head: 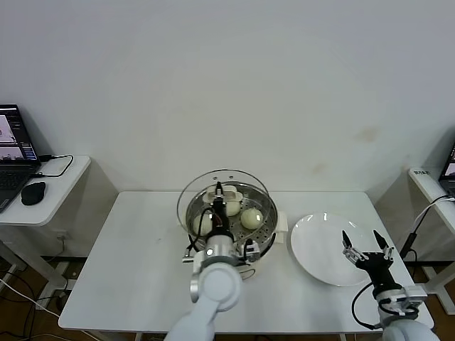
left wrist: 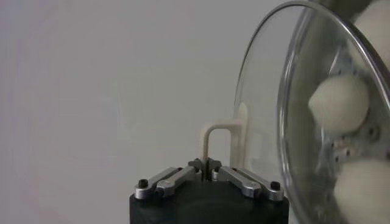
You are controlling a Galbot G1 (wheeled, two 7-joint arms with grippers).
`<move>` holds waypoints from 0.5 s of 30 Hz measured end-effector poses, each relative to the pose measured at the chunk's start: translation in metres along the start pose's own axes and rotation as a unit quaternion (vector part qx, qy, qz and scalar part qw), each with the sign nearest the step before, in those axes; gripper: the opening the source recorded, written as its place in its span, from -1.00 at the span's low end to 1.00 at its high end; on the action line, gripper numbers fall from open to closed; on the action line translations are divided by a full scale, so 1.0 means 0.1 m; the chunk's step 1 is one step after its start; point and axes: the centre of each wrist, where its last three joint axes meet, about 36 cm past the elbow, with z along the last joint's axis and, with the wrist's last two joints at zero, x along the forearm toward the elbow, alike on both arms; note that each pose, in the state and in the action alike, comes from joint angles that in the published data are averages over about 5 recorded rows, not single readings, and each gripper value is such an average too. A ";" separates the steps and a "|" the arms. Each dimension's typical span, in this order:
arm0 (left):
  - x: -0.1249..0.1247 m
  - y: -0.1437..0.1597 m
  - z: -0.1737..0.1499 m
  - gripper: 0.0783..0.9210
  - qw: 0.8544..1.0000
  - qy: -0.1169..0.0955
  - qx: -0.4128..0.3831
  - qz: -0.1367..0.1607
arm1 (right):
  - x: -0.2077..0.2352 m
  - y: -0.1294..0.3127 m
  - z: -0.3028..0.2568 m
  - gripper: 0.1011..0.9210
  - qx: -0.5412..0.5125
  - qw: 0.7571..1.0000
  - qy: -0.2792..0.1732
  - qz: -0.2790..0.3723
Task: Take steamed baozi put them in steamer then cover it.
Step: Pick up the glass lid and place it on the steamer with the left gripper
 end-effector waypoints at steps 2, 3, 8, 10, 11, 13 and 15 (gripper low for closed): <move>0.00 -0.04 -0.05 -0.90 1.000 -0.005 -0.002 0.005 | 0.00 -0.01 0.01 0.76 0.000 1.000 0.001 0.001; 0.01 -0.06 -0.08 -0.90 1.000 -0.007 -0.003 0.008 | 0.00 -0.01 0.01 0.76 0.000 1.000 0.001 0.002; -0.01 -0.13 -0.18 -0.90 1.000 -0.014 -0.011 0.011 | -0.01 0.01 0.02 0.76 -0.002 1.000 0.001 0.001; -0.03 -0.16 -0.20 -0.90 1.000 -0.015 -0.014 0.010 | -0.01 0.02 0.02 0.76 -0.003 1.000 0.000 0.001; -0.04 -0.17 -0.20 -0.90 1.000 -0.015 -0.016 0.011 | -0.02 0.02 0.02 0.76 -0.003 1.000 0.000 0.001; -0.06 -0.19 -0.21 -0.90 1.000 -0.014 -0.018 0.013 | -0.02 0.02 0.03 0.76 -0.003 1.000 0.001 0.001; -0.07 -0.21 -0.22 -0.90 1.000 -0.014 -0.019 0.015 | -0.02 0.01 0.03 0.76 -0.002 1.000 0.001 0.001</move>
